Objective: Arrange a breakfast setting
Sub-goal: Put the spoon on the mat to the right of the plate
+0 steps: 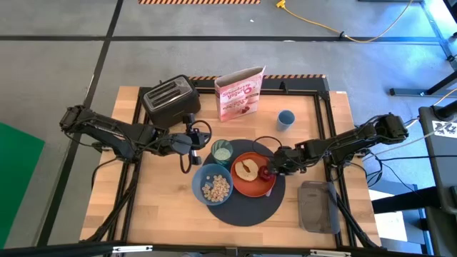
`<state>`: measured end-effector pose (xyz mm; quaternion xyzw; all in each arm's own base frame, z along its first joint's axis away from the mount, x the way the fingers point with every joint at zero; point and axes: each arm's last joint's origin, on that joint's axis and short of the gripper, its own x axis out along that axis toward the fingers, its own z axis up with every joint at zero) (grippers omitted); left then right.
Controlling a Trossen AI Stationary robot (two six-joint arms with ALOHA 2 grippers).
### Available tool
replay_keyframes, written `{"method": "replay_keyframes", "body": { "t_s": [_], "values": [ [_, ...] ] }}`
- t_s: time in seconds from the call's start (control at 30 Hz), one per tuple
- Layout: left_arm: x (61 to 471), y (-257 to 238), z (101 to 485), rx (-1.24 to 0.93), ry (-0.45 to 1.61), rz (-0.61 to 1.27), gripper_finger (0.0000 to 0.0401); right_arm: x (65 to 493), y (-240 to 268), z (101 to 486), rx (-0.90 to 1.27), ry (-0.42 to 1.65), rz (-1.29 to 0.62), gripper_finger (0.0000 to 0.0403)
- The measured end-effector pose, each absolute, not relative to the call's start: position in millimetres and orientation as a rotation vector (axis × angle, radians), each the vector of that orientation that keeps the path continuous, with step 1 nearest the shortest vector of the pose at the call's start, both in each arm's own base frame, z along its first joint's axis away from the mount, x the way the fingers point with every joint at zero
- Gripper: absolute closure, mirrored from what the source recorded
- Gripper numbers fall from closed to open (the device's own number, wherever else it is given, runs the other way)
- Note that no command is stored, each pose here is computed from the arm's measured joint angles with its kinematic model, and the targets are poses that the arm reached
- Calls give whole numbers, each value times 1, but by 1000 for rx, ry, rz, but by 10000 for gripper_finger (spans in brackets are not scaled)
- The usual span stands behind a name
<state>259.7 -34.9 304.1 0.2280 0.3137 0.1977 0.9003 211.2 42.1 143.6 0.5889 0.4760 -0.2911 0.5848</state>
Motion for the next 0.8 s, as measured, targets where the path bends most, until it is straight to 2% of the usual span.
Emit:
{"method": "replay_keyframes", "body": {
  "t_s": [0.23, 0.43, 0.53, 0.67, 0.8],
  "values": [
    [260, -35, 304, 471, 649, 409, 399, 205, 44, 148, 1355, 1206, -601, 380],
    [260, -35, 304, 470, 649, 408, 399, 199, 42, 165, 1316, 1151, -495, 380],
    [260, -33, 304, 466, 649, 412, 399, 192, 38, 168, 1254, 1088, -592, 380],
    [261, -31, 304, 449, 647, 428, 399, 182, 33, 164, 1166, 1112, -737, 387],
    [261, -30, 304, 441, 648, 432, 399, 181, 32, 160, 1124, 1104, -791, 400]
  ]
}}
